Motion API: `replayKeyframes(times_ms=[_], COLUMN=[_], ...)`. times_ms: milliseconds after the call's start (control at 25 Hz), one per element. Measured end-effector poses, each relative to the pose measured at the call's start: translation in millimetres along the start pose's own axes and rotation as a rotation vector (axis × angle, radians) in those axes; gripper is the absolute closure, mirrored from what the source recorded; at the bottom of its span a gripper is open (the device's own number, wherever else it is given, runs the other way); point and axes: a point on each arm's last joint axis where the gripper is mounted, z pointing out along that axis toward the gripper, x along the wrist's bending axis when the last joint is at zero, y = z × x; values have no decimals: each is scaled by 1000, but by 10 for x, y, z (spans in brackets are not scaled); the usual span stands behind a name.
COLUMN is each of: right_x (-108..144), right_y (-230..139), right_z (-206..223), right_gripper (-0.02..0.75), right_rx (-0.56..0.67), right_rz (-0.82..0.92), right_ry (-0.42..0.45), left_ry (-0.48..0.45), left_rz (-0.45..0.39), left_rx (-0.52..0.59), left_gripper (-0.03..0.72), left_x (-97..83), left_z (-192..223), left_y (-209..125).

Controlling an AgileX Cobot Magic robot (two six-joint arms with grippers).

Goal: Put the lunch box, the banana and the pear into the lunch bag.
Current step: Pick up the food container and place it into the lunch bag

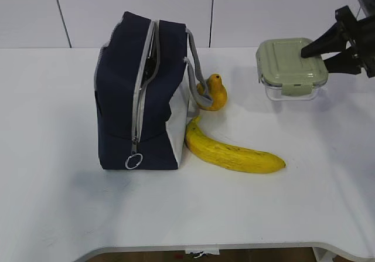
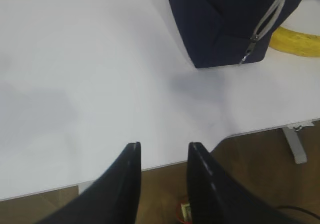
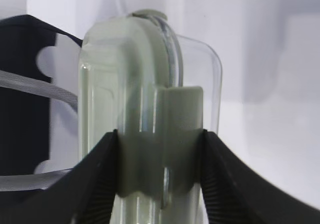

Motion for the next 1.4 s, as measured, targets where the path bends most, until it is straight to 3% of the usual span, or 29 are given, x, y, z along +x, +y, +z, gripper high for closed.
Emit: replayKeyframes(times_ms=[240,320,520,1000,1400], right_x=[346,459,737,1609,1825], right_y=[16,13,-56,-285,-335], right_z=[-233,-260,-55,438,636], right_gripper=[388,388,388,388,388], right_rx=[-74,-90,-46,74,11], right_rz=[-39,-48,-90,-261,-265], right_ry=[65,94,144,292,303], left_ry=[-144,-191,-336,-433,-595], left_rz=[-122,-125,-127,-100,-152], left_rx=[96,112,145,192,229], left_gripper=[448,440,333,293,291], left_x=[-58,-69,-121,-40,-55], left_z=[413,570,938,1789,2517], left_y=[306,401,591,1368,1710])
